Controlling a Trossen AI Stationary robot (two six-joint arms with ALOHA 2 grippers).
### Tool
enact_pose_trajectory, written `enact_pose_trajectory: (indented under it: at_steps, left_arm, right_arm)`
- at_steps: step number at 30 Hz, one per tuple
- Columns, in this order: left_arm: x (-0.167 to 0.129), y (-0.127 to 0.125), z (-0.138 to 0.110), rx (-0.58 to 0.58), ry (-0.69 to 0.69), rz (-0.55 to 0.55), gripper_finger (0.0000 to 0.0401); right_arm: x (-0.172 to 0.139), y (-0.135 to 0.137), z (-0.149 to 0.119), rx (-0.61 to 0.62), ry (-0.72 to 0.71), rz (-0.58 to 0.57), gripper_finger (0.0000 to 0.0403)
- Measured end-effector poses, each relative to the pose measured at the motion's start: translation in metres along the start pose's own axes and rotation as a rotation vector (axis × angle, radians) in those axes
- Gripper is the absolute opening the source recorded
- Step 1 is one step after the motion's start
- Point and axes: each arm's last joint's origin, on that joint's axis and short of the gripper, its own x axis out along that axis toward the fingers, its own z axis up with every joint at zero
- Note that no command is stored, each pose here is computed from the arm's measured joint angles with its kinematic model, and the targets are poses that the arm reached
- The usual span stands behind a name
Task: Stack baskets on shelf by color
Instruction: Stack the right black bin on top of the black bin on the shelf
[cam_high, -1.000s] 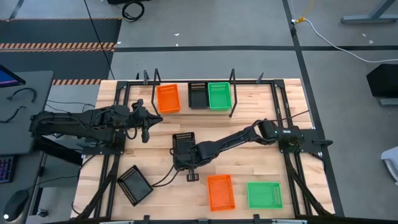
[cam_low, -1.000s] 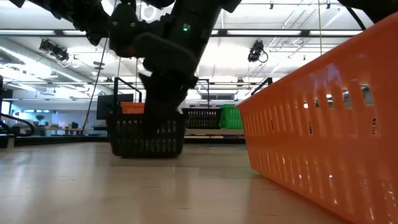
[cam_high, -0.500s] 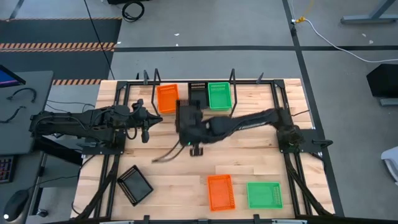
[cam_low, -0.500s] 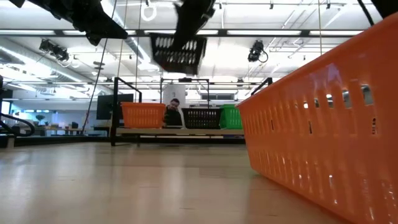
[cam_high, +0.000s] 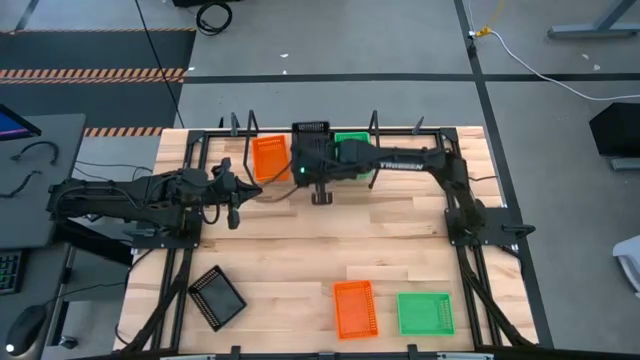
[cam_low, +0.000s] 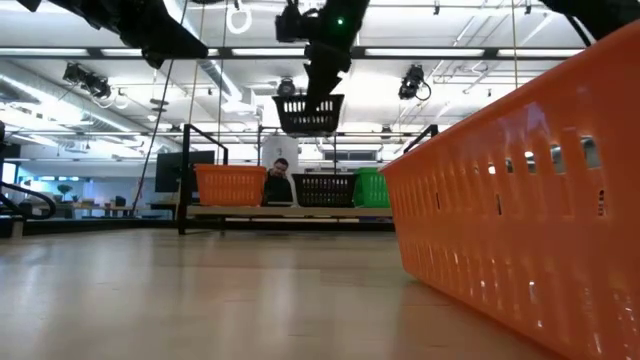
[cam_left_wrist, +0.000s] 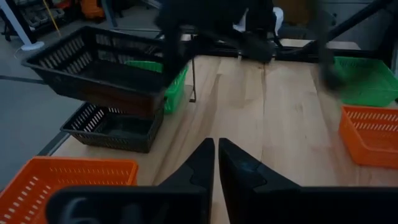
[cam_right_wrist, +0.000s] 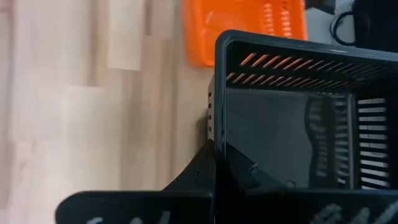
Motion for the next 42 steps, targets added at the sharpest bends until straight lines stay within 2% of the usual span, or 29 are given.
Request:
enact_pose_trajectory:
  at_steps: [7,11,18,23,32,42]
  left_arm:
    - [0.000,0.000,0.004,-0.010,-0.043,-0.002,0.0029]
    - [0.000,0.000,0.004,0.001,-0.042,-0.001,0.0032]
    - [0.000,0.000,0.004,0.016,-0.043,-0.001,0.0023]
    - [0.000,0.000,0.006,0.018,-0.062,0.001,0.0028]
    - [0.000,0.000,0.009,0.055,-0.093,0.018,0.0024]
    - [0.000,0.001,0.009,0.063,-0.093,0.044,0.0026]
  right_arm:
    - [0.015,-0.046,-0.013,0.046,-0.031,0.078,0.0005]
    - [0.030,-0.055,-0.021,0.041,-0.035,0.110,0.0005]
    - [0.061,-0.051,-0.040,-0.005,0.039,0.137,0.0006]
    - [0.073,-0.047,-0.046,-0.020,0.038,0.144,0.0006]
    - [0.074,-0.046,-0.045,0.058,0.016,0.188,0.0008]
    - [0.073,-0.045,-0.044,0.080,0.001,0.227,0.0067]
